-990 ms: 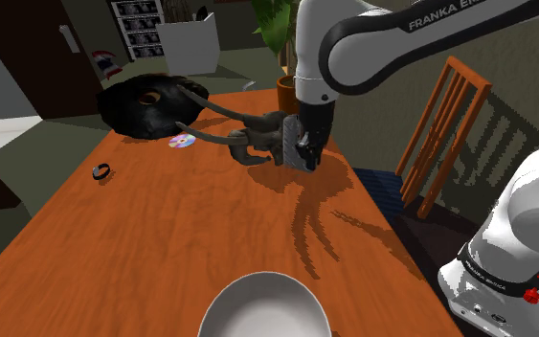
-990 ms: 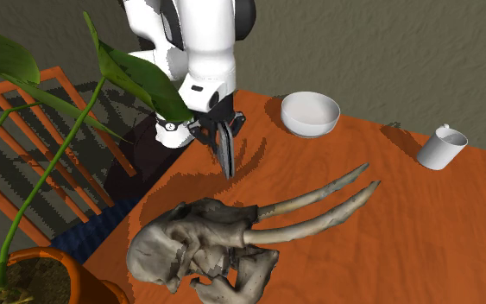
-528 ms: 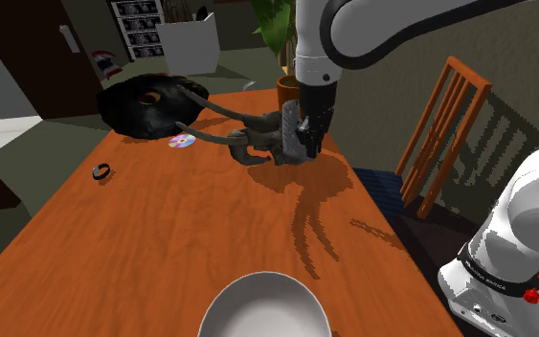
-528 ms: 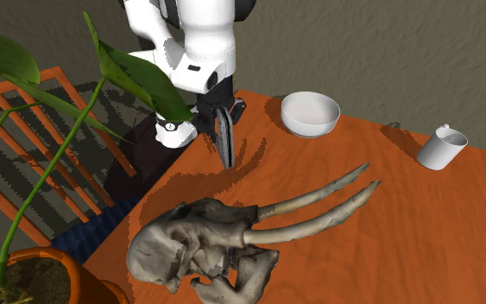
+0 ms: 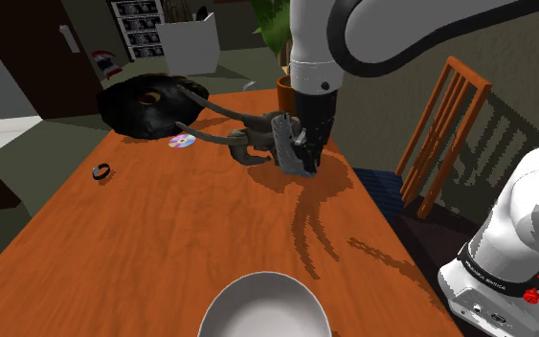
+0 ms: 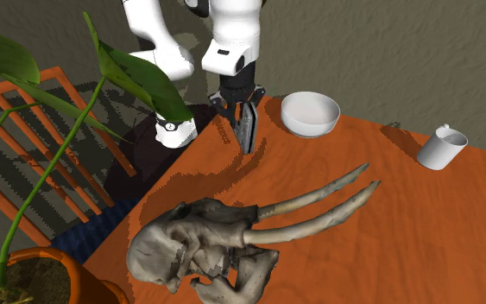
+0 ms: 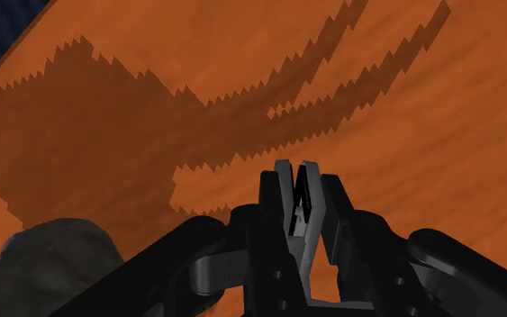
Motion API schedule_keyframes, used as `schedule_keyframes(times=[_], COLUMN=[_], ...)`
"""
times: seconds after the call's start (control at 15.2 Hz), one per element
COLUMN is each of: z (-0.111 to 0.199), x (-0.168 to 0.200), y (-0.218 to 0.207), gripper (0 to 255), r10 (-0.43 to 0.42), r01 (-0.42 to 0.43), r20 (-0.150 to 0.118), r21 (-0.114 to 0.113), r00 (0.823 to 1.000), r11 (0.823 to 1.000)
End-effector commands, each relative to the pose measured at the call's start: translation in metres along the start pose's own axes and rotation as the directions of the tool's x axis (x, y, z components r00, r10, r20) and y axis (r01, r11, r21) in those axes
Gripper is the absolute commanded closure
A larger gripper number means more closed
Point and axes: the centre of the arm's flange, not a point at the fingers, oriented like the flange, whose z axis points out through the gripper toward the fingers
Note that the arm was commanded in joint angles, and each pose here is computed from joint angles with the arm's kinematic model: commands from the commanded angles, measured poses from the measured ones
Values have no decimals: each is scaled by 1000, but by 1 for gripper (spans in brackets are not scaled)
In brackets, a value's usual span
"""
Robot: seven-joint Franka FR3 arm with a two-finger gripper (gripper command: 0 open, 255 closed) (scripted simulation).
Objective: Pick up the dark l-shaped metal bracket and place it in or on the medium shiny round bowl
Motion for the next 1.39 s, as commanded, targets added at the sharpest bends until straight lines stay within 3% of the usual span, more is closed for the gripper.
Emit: schedule_keyframes(times=[0.0, 1.32], z=[4, 31], x=[-11, -115], y=[-24, -265], gripper=[255, 255], r10=[1, 1], r01=[-1, -1], r20=[0, 0], r21=[0, 0], r00=[1000, 1000], r11=[1000, 1000])
